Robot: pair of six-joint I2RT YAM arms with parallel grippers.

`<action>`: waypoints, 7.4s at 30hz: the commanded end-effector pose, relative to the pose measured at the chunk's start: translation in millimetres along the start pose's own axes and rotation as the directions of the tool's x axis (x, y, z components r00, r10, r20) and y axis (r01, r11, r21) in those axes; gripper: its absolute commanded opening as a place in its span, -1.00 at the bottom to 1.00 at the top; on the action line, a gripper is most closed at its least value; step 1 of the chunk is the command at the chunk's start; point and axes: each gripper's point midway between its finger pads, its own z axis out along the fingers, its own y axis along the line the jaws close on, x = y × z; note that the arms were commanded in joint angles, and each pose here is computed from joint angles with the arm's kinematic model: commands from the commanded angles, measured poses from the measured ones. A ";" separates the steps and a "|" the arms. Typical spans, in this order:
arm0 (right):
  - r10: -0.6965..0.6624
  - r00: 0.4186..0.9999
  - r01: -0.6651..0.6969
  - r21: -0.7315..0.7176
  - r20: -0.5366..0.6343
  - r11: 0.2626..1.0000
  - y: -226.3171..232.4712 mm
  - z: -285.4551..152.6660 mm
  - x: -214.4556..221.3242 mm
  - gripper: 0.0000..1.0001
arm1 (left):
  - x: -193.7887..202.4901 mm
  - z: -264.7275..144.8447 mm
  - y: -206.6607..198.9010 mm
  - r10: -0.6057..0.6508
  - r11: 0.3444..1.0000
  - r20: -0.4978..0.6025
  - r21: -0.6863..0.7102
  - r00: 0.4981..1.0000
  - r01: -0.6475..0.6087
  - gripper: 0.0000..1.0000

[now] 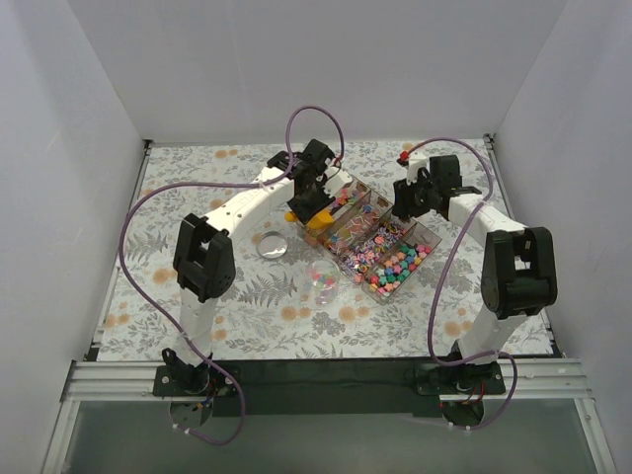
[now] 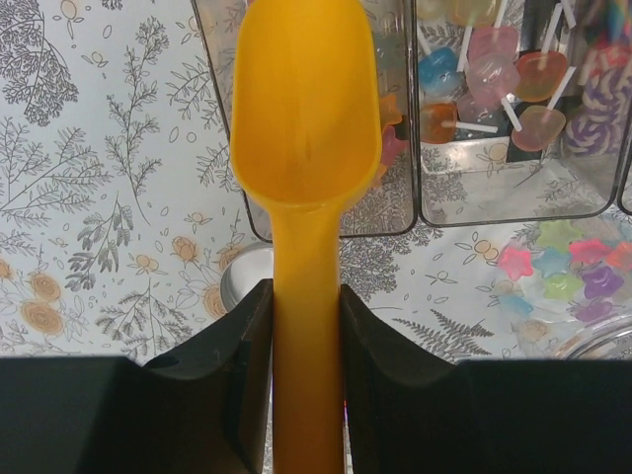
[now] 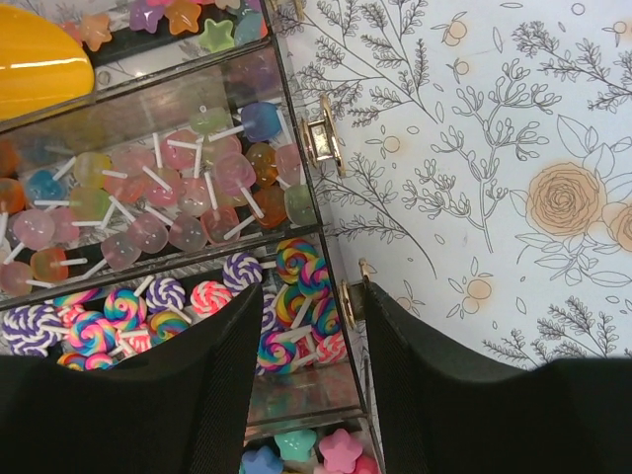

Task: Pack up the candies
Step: Scoop the fake candies from the storage box.

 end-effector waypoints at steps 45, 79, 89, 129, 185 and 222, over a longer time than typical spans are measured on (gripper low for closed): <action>-0.310 0.949 0.315 0.108 -0.060 0.943 -0.8 35.7 -3.5 -0.97 | -79.5 64.3 6.7 -0.087 0.994 0.169 0.073 0.982 0.075 -1.00; -0.309 0.950 0.310 0.209 -0.038 0.927 -15.8 35.3 0.8 -0.97 | -66.1 49.5 -7.4 -0.163 0.986 0.243 0.077 0.956 0.149 -1.00; -0.322 0.946 0.323 0.228 -0.043 0.919 -18.8 31.5 -0.6 -0.97 | -47.3 35.2 -6.6 -0.172 0.985 0.234 0.042 0.957 0.167 -1.00; -0.375 0.923 0.385 0.283 -0.089 0.879 -19.4 27.6 -2.6 -0.97 | -16.7 18.9 4.2 -0.227 0.974 -0.060 -0.037 0.972 0.225 -1.00; -0.446 0.895 0.437 0.205 -0.002 0.876 -10.3 52.2 -17.2 -0.97 | -77.0 89.4 -8.4 -0.111 0.990 0.279 0.115 0.954 0.082 -1.00; -0.327 0.945 0.316 0.204 0.020 0.927 -12.9 20.5 -17.9 0.06 | -74.6 6.9 16.7 -0.154 0.986 0.553 0.036 0.819 0.161 -1.00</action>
